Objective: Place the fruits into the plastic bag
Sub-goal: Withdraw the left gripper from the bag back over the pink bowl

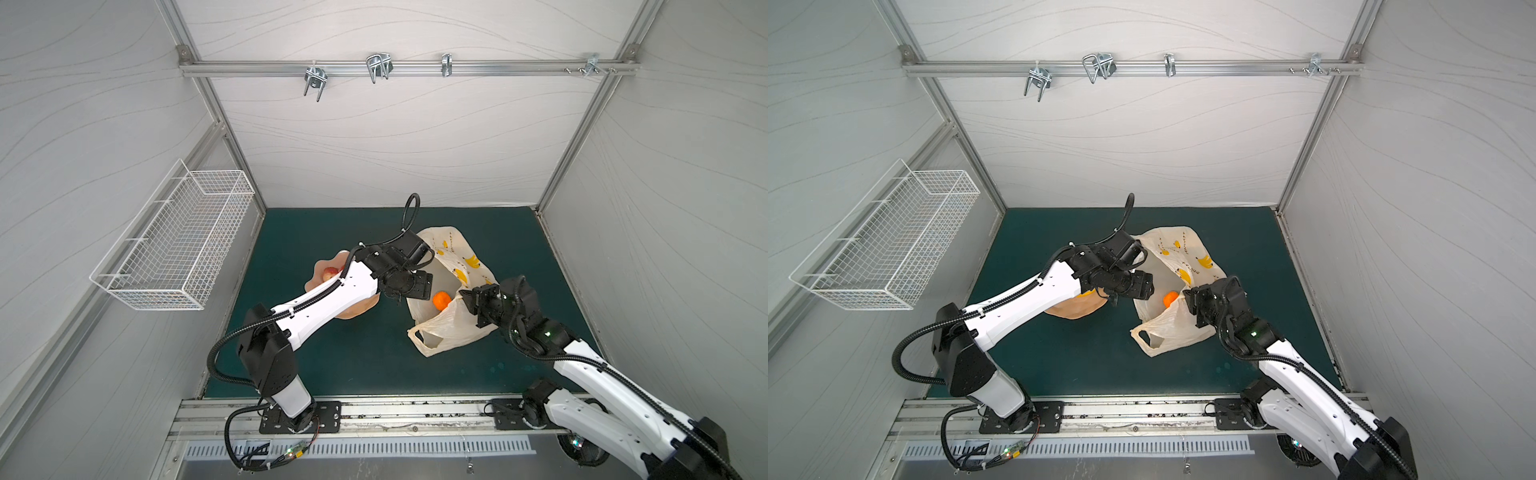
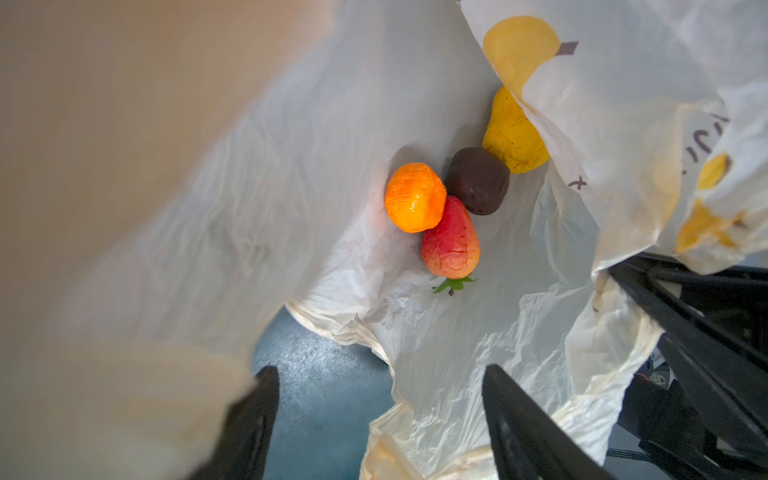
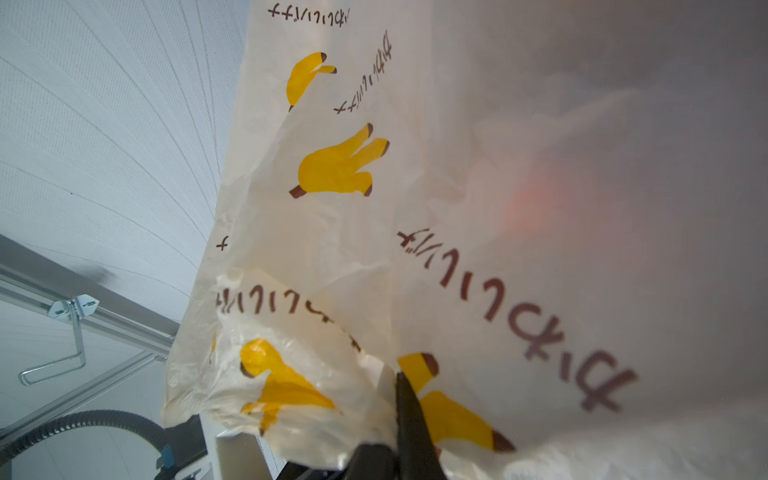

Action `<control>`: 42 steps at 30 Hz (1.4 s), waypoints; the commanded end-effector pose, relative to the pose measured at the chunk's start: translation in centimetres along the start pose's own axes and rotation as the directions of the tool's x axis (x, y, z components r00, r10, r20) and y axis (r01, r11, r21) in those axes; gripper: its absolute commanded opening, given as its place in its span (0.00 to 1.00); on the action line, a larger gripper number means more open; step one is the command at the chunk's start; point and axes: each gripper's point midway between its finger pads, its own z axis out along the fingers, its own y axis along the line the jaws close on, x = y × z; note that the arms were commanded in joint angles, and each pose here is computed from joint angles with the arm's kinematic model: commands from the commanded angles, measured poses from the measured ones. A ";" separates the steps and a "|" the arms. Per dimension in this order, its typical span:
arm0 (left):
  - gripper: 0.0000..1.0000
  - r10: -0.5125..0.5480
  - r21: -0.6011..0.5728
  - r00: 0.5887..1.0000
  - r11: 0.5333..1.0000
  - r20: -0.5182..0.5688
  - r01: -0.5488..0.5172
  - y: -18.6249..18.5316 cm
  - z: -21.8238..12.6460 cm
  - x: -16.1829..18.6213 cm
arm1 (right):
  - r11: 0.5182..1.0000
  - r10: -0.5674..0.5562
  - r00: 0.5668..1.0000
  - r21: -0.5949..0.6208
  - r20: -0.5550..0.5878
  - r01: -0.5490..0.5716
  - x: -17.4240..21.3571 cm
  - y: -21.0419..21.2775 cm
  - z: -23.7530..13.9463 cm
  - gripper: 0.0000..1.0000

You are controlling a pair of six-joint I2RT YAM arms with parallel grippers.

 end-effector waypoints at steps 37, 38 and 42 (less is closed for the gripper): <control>0.80 -0.086 -0.260 0.996 0.963 -0.035 0.074 13.8 -5.7 3.2 | 0.998 0.066 0.998 -0.006 0.001 -0.066 0.0 0.8 0.6 0.00; 0.80 -0.084 -0.267 0.995 0.961 -0.046 0.069 14.3 -5.5 3.0 | 0.998 0.066 0.998 -0.006 0.000 -0.066 0.0 0.8 0.6 0.00; 0.78 -0.057 -0.270 0.990 0.963 -0.126 0.022 15.4 -4.1 2.4 | 0.998 0.068 0.998 -0.005 0.005 -0.068 -0.1 0.7 0.5 0.00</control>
